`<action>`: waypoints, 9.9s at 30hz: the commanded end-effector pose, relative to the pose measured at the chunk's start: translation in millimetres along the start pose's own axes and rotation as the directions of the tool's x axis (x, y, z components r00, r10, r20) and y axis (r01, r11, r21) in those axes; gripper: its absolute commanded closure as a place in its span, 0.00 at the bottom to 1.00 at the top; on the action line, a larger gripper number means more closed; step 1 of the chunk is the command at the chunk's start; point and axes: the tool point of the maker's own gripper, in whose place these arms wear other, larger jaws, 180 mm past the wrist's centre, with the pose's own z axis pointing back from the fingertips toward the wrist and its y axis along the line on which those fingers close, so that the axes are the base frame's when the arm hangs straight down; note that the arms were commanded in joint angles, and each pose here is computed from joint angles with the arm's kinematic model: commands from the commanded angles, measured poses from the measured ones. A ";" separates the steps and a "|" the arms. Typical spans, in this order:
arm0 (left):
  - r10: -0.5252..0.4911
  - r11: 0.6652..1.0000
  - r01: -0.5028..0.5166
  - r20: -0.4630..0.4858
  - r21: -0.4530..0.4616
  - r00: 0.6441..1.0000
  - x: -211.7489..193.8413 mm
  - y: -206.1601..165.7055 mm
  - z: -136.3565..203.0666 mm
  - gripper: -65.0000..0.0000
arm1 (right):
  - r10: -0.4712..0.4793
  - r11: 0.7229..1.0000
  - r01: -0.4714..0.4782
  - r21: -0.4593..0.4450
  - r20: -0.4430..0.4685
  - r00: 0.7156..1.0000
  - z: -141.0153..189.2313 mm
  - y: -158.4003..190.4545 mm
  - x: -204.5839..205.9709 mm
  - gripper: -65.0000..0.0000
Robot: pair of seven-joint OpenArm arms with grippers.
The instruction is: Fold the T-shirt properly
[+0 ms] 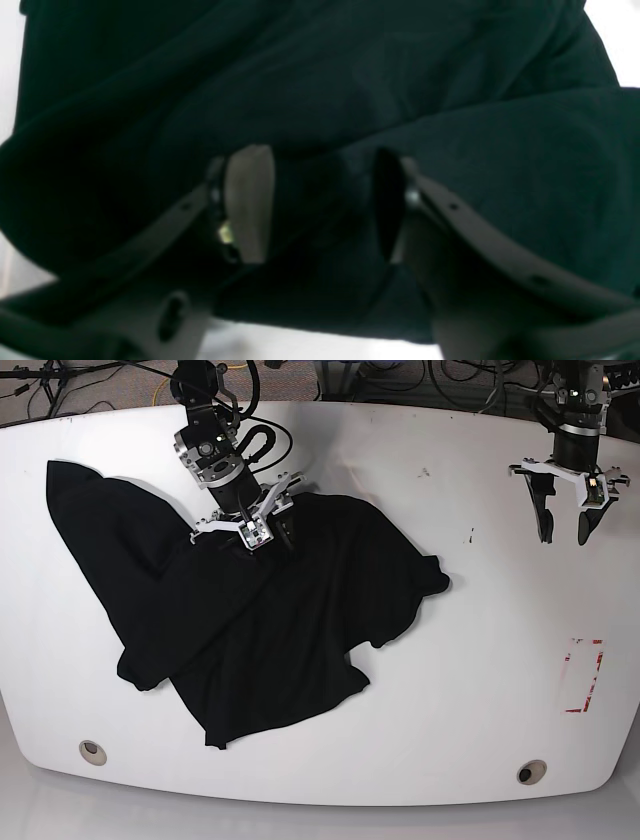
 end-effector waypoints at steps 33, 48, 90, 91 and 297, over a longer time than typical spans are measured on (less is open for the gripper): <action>-0.029 0.999 0.029 0.049 0.015 0.998 12.2 10.0 5.1 0.48 | 0.117 0.987 -0.127 0.103 0.095 0.989 2.8 29.1 57.4 0.37; -0.029 0.999 0.029 0.050 0.016 0.998 11.9 9.1 6.3 0.48 | 0.100 0.936 -0.137 0.325 0.128 0.987 -6.7 97.5 69.6 0.37; -0.031 0.999 0.030 0.034 0.015 0.999 9.1 8.9 11.0 0.48 | 0.272 0.866 -0.290 0.407 0.104 0.957 -54.8 113.3 65.9 0.43; -0.030 0.999 0.030 0.033 0.017 0.999 8.3 9.1 10.9 0.48 | 0.277 0.866 -0.295 0.405 0.102 0.955 -56.6 111.5 66.0 0.44; -0.050 0.996 0.037 0.166 0.076 0.985 44.6 30.3 -4.7 0.48 | 0.305 0.890 -0.325 0.318 0.113 0.946 -157.4 31.6 133.4 0.99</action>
